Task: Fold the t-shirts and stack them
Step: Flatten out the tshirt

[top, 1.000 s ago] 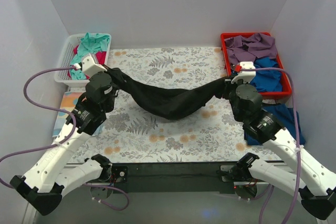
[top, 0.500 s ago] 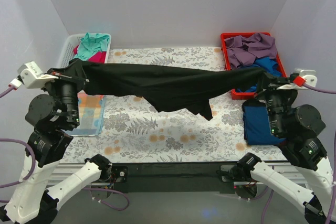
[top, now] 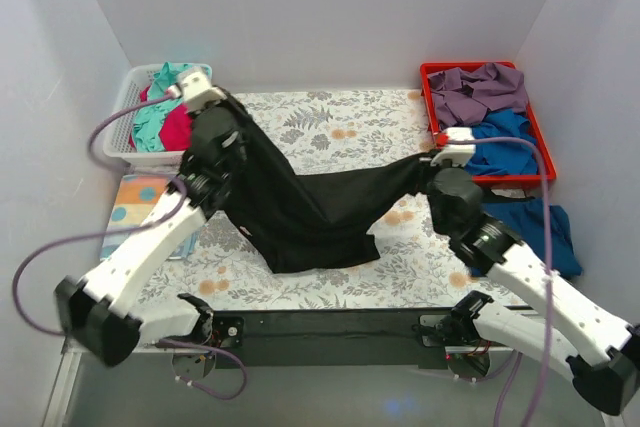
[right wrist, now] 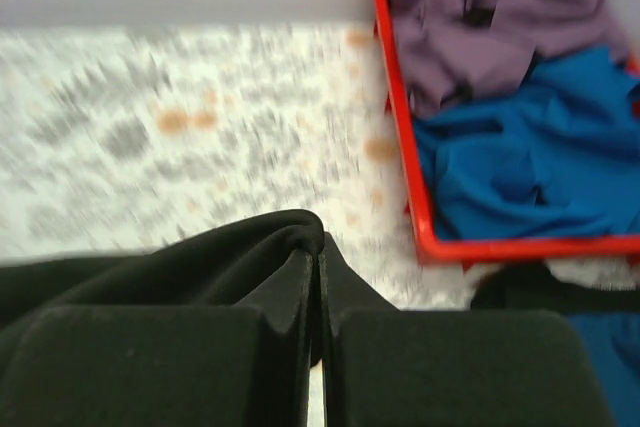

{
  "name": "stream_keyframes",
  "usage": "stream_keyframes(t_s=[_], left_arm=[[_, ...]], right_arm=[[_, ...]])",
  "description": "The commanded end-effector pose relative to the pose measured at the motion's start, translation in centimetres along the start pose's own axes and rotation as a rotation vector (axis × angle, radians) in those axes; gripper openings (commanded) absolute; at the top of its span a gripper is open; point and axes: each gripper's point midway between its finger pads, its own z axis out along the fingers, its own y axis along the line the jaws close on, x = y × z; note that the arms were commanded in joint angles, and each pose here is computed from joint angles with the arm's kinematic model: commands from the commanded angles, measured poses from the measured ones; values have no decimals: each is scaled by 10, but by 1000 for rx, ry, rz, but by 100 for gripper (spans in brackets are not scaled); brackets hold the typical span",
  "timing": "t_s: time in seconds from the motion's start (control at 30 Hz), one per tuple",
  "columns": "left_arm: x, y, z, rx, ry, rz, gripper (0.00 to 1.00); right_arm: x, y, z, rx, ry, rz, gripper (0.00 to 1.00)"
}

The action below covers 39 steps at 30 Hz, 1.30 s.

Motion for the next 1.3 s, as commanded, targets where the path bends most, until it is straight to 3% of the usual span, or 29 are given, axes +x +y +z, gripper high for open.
stream_keyframes(t_s=[0.0, 0.23, 0.47, 0.5, 0.53, 0.57, 0.67, 0.77, 0.87, 0.93, 1.0, 1.17, 1.27], left_arm=[[86, -4, 71, -50, 61, 30, 0], [169, -12, 171, -114, 119, 104, 0], [189, -50, 222, -45, 120, 160, 0], [192, -52, 224, -31, 128, 168, 5], [194, -58, 224, -7, 142, 174, 17], [191, -61, 225, 3, 145, 166, 49], [193, -66, 215, 43, 186, 151, 80], [191, -60, 192, 54, 254, 112, 83], [211, -49, 145, 82, 435, 72, 84], [234, -32, 97, 72, 565, 58, 84], [256, -47, 48, 126, 656, 8, 83], [314, -41, -72, 172, 825, 133, 79], [339, -37, -127, 185, 918, 116, 77]], right_arm=[[49, 5, 19, 81, 58, 109, 1], [105, 0, 24, 127, 157, 63, 1], [125, -13, 24, 177, 187, 22, 1], [128, -14, 24, 179, 193, 17, 1], [129, -14, 24, 181, 195, 16, 1], [133, -13, 25, 182, 205, 11, 1], [141, -11, 28, 179, 229, 3, 1], [147, -7, 30, 168, 251, 2, 1], [153, -2, 32, 151, 272, 10, 1], [157, 1, 33, 144, 284, 11, 1], [162, 3, 35, 138, 301, 9, 1], [172, 4, 33, 124, 332, 5, 1], [179, 5, 29, 109, 347, 16, 1]])
